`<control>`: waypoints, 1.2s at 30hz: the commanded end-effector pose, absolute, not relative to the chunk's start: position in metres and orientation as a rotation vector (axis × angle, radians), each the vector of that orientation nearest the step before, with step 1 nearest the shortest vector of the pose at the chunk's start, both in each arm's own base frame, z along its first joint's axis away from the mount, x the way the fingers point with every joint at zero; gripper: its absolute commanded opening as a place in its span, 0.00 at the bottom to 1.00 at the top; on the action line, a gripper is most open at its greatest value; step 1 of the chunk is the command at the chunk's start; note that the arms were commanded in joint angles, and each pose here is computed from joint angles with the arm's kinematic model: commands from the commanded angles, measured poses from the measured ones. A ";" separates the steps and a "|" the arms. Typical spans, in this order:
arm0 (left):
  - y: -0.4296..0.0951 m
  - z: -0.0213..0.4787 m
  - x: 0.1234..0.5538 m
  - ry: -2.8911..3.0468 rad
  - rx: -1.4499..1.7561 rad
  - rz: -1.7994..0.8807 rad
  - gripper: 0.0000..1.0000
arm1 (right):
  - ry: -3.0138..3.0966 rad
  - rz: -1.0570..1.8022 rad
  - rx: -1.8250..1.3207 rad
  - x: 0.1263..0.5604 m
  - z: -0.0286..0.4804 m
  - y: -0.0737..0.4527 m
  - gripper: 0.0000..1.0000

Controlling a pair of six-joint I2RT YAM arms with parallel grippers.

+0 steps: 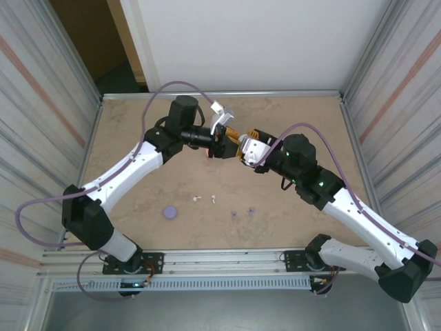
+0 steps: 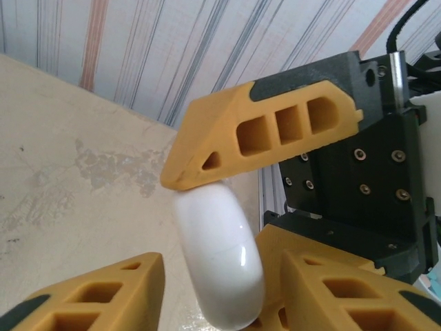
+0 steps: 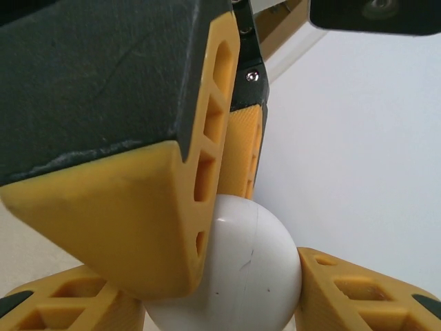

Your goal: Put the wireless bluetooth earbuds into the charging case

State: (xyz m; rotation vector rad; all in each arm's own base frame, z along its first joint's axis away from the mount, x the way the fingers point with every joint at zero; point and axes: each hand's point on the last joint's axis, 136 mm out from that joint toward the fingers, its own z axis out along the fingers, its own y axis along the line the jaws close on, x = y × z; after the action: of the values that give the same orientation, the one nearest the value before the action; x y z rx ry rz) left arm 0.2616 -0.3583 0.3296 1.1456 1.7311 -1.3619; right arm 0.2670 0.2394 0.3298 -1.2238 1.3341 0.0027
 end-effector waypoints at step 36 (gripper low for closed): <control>-0.351 0.350 0.272 1.609 1.091 -1.356 0.00 | 1.412 0.094 -1.128 0.267 0.326 0.221 0.73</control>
State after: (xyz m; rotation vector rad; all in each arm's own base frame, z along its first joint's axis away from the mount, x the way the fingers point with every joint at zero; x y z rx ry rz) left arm 0.2707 -0.3620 0.3258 1.1274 1.7077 -1.3595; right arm 0.2771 0.2237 0.3231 -1.1606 1.4062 0.0148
